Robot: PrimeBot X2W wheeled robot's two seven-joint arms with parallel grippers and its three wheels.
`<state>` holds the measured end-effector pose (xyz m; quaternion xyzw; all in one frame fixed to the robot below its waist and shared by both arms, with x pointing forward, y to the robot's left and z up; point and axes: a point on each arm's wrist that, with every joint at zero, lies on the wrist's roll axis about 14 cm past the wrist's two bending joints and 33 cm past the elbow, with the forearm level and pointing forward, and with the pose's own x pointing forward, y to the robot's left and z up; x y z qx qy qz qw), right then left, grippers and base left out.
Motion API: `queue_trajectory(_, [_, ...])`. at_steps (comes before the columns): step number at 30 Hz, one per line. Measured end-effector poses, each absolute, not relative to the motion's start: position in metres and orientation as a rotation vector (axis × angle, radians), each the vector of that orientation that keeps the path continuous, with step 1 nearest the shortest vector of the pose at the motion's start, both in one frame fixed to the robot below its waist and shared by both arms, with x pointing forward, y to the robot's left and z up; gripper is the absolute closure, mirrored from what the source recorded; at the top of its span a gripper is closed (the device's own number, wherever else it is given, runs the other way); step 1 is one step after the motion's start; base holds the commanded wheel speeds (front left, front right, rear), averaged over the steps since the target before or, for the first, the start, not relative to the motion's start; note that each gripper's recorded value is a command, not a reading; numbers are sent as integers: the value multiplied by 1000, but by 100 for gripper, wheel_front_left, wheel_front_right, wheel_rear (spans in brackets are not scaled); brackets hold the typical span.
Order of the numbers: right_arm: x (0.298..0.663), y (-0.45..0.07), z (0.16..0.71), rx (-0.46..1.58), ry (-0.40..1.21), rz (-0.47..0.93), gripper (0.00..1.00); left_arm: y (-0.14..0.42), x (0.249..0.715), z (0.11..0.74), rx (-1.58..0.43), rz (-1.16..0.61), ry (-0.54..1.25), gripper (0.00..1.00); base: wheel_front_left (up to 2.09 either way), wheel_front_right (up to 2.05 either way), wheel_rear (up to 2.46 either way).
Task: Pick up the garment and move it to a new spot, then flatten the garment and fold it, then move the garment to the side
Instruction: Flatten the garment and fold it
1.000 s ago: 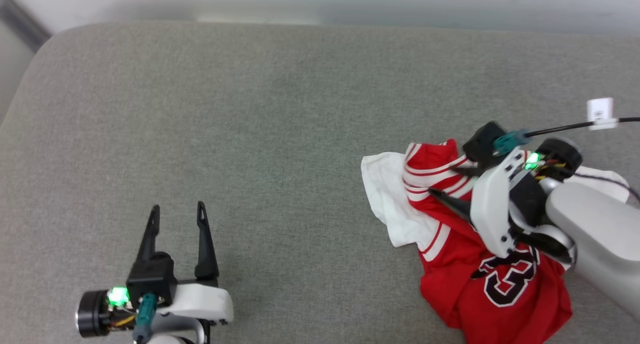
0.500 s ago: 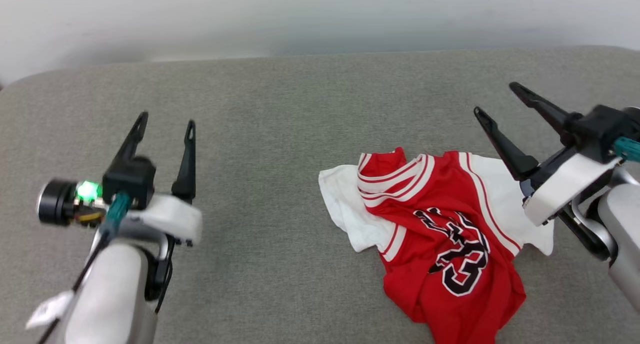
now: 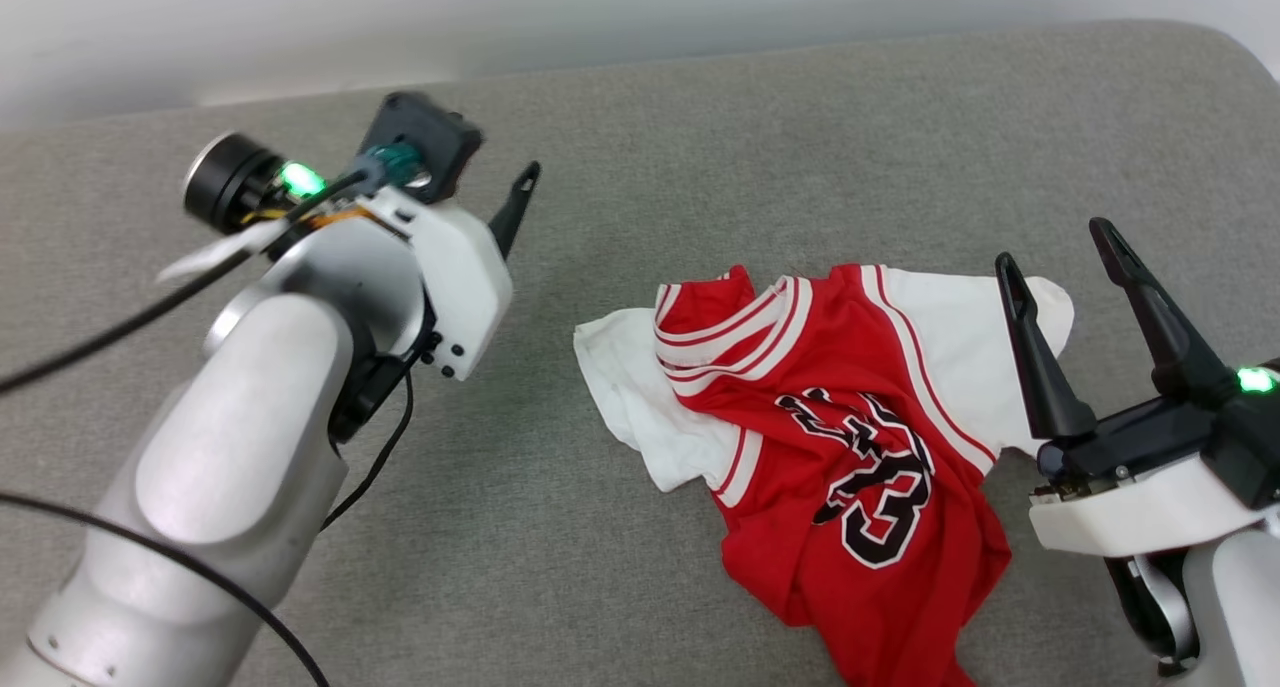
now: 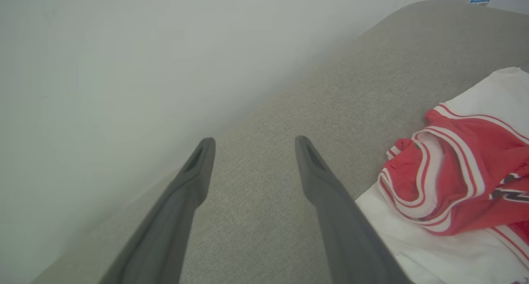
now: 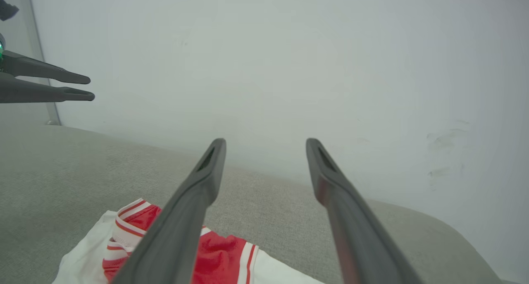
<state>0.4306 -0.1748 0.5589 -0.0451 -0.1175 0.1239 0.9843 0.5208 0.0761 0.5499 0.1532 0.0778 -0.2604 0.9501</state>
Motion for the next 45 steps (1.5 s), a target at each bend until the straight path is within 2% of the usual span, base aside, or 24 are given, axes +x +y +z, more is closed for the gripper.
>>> queue_trajectory(5, [423,-179,551,-63,-225,194,0,45,516,517,417,-694,356,0,0,0,0])
queue_trajectory(11, [425,-181,547,-76,-218,174,0,33,513,481,536,-819,609,0,0,0,0])
queue_trajectory(14, [430,-184,545,-81,-217,165,0,25,514,471,606,-872,681,0,0,0,0])
queue_trajectory(15, [434,-188,540,-90,-204,155,0,24,508,448,633,-920,806,0,0,0,0])
queue_trajectory(16, [436,-189,538,-91,-201,151,0,25,507,440,654,-928,840,0,0,0,0])
queue_trajectory(23, [444,-190,525,-107,-168,147,0,24,498,395,689,-984,1027,0,0,0,0])
queue_trajectory(27, [446,-191,519,-115,-150,147,0,21,492,384,732,-1016,1063,0,0,0,0])
queue_trajectory(28, [447,-192,517,-115,-146,146,0,22,489,381,749,-1021,1072,71,0,0,0])
queue_trajectory(29, [447,-193,516,-117,-143,144,0,22,488,379,766,-1026,1067,100,0,0,0])
queue_trajectory(37, [448,-189,520,-116,-153,149,0,33,480,395,754,-1022,996,100,0,0,0])
queue_trajectory(45, [444,-177,525,-103,-169,187,0,142,494,412,704,-737,1083,100,0,0,0])
